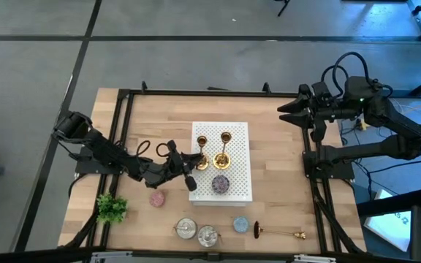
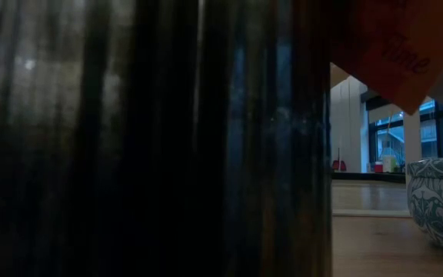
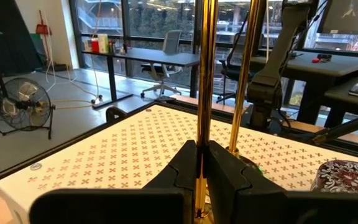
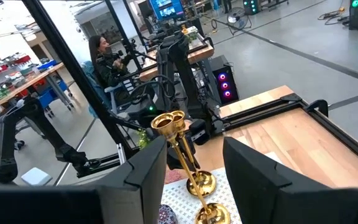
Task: Pick & Place candle stick holders
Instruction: Put the top gold candle holder on the shelf aligned with the other gold candle holder, then put the gold candle holder on the shelf aligned with the other gold candle holders
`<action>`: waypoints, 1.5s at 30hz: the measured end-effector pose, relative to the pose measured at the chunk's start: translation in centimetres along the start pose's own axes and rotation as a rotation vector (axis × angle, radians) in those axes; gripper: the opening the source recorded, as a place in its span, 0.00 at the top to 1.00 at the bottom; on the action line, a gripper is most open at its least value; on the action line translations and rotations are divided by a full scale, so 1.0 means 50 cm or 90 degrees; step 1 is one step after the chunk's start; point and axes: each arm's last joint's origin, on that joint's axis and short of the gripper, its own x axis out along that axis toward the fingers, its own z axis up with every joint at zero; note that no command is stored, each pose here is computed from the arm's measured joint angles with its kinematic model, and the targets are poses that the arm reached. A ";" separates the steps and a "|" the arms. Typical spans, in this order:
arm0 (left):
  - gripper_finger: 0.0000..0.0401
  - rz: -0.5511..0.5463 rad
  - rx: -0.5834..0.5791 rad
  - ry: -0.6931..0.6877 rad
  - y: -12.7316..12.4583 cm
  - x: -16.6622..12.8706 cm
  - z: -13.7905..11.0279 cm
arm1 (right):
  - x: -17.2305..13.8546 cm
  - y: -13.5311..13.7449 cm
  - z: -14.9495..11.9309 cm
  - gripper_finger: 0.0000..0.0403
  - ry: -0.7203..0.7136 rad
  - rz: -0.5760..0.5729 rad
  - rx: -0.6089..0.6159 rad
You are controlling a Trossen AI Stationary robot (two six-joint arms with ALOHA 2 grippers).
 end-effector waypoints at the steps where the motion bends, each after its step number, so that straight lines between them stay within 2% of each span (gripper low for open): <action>1: 0.97 0.001 0.000 0.000 0.001 0.001 0.000 | 0.000 0.000 0.000 0.60 0.001 0.000 0.000; 8: 0.96 -0.006 -0.019 0.002 0.009 0.013 0.001 | 0.000 -0.002 -0.005 0.60 0.017 -0.006 0.004; 16: 0.88 -0.009 -0.027 0.004 0.008 0.012 0.000 | 0.000 -0.003 -0.008 0.60 0.026 -0.009 0.006; 22: 0.87 -0.013 -0.028 0.004 0.005 0.009 0.000 | 0.000 -0.003 -0.008 0.60 0.026 -0.009 0.007; 37: 0.86 -0.017 -0.121 0.002 0.002 0.005 0.001 | 0.000 -0.003 -0.009 0.60 0.029 -0.010 0.009; 41: 0.81 -0.021 -0.136 -0.001 -0.007 -0.002 0.006 | 0.000 -0.003 -0.009 0.60 0.030 -0.011 0.009; 45: 0.74 0.014 -0.140 -0.011 -0.011 -0.008 0.011 | 0.000 -0.004 -0.011 0.60 0.036 -0.015 0.006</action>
